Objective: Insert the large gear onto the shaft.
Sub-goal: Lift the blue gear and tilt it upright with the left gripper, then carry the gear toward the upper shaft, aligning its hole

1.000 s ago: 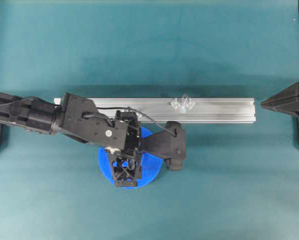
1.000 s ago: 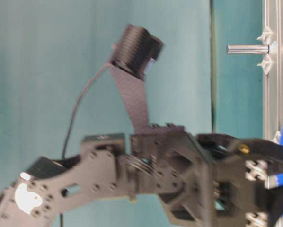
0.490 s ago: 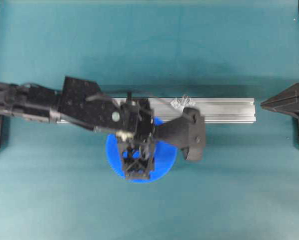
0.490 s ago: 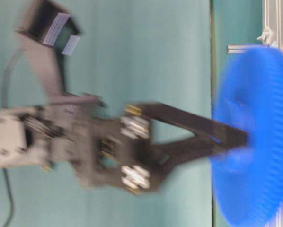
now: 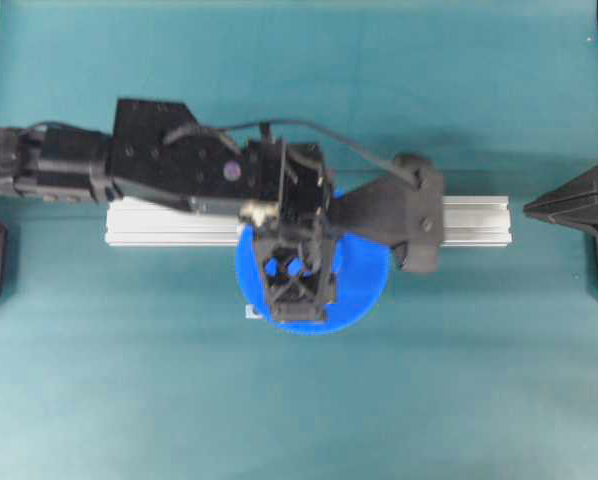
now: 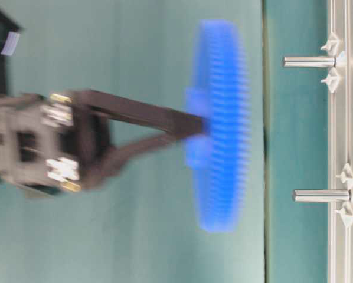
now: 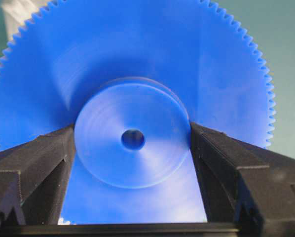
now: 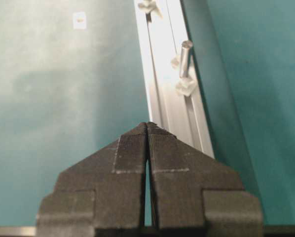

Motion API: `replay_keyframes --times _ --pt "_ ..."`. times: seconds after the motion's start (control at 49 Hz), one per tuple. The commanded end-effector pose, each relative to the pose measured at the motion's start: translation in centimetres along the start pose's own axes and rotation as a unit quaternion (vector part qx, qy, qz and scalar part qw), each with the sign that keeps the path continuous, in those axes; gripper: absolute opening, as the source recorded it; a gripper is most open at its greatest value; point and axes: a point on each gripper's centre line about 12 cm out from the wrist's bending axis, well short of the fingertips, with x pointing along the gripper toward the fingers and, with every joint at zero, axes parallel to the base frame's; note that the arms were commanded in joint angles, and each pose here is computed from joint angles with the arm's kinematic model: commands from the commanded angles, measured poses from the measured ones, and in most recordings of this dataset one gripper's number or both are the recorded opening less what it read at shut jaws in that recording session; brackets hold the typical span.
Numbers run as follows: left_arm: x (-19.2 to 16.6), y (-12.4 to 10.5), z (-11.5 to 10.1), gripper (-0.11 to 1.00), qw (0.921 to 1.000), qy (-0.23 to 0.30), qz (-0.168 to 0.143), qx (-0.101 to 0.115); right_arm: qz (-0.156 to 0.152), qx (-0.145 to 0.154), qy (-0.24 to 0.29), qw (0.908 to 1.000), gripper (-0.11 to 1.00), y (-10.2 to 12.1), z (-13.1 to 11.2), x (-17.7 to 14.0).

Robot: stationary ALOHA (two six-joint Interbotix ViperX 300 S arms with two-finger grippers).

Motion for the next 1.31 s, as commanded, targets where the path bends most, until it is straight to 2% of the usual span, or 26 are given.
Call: replay_keyframes --times 0.0,0.163,0.469,0.714,1.021,1.184,1.286 --pt "-4.7 0.4 1.0 0.76 0.9989 -0.047 0.001 0.0 -0.001 0.005 -0.003 1.0 0.01 0.0 0.3 0.0" --pt "-5.3 0.6 1.7 0.76 0.9995 -0.03 0.003 0.012 -0.001 0.005 -0.003 1.0 0.01 0.0 0.3 0.0" --pt "-4.5 2.2 4.0 0.76 0.9984 -0.042 0.01 0.035 -0.001 0.005 -0.003 1.0 0.01 0.0 0.3 0.0" --pt "-2.7 4.0 5.0 0.76 0.9981 -0.036 0.017 0.048 -0.001 0.005 -0.003 1.0 0.01 0.0 0.3 0.0" --pt "-0.1 6.5 5.3 0.76 0.9984 -0.031 0.025 0.041 -0.001 0.005 -0.004 1.0 0.01 0.0 0.4 0.0" --pt "2.1 7.1 5.1 0.76 0.998 -0.023 0.026 0.052 -0.001 0.005 -0.005 1.0 0.01 0.0 0.5 -0.1" --pt "3.6 7.4 4.6 0.76 0.9984 -0.014 0.025 0.049 -0.001 0.005 -0.005 1.0 0.01 0.0 0.5 -0.1"
